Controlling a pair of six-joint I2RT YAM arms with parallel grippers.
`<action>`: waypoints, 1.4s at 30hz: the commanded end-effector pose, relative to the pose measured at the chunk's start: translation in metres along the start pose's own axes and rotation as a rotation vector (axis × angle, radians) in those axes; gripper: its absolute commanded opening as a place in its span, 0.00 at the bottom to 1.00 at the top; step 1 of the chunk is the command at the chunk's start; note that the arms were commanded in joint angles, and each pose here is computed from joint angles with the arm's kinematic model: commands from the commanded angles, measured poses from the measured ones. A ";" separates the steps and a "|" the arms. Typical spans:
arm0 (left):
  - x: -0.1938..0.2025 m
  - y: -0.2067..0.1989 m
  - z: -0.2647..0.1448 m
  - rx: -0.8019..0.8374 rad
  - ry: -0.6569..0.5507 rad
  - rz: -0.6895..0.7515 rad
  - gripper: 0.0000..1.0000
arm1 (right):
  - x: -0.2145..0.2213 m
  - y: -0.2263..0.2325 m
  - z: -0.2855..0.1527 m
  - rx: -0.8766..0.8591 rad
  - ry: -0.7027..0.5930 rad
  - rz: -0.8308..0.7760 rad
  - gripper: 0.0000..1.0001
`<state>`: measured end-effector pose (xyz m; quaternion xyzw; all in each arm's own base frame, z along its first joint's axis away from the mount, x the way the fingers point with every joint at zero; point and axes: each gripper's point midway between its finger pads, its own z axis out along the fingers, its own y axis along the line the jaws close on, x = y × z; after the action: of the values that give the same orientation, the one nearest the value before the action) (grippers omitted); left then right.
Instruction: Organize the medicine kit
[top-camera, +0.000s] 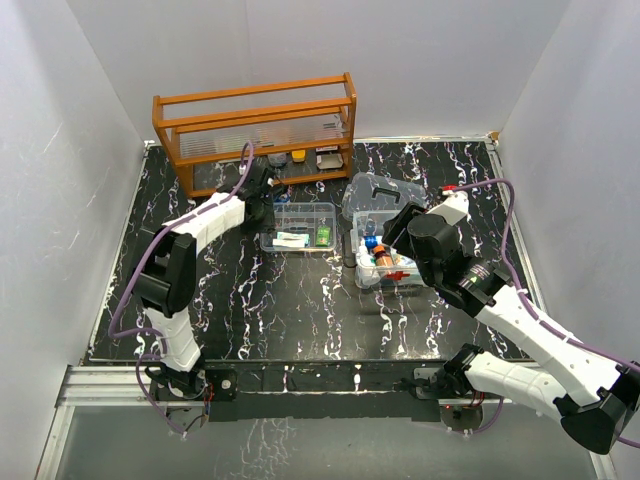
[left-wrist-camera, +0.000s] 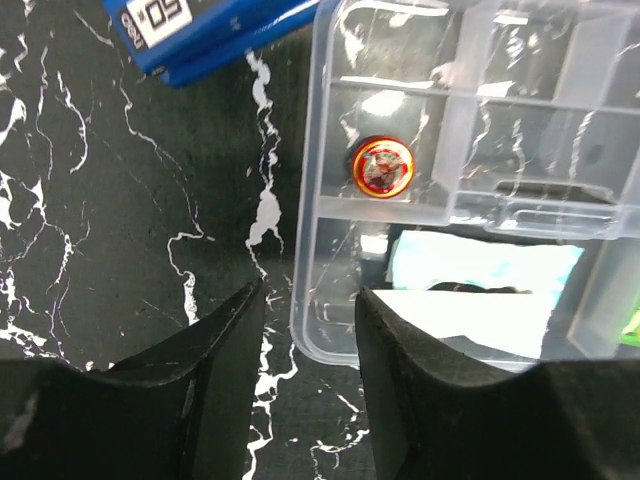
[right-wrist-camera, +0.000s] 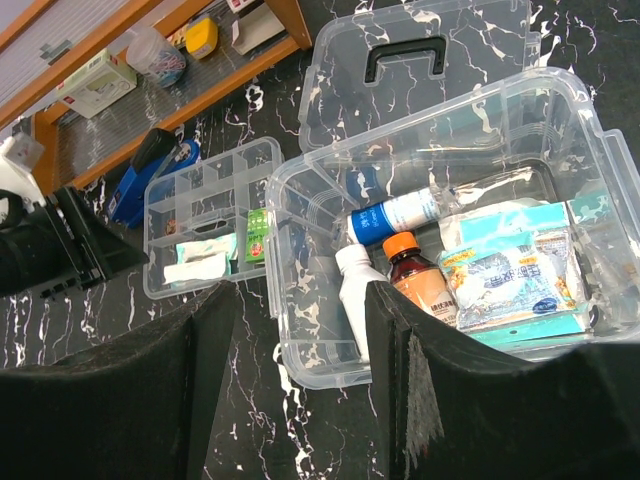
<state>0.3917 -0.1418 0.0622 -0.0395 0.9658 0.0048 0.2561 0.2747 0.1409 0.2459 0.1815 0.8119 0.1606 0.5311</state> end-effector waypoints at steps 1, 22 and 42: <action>0.005 0.007 -0.009 0.030 0.005 0.010 0.39 | -0.014 0.009 -0.001 -0.025 -0.041 0.035 0.52; 0.061 0.025 -0.017 0.101 0.119 0.219 0.06 | 0.000 0.044 0.006 -0.167 0.056 -0.097 0.53; 0.090 0.046 -0.057 0.115 0.050 0.162 0.48 | 0.110 0.172 0.039 -0.637 0.415 -0.428 0.49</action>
<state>0.2778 -0.1054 0.0505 0.0914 0.9745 -0.0258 0.2035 0.2802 0.3047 0.1908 -0.1396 0.8720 0.2786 0.3775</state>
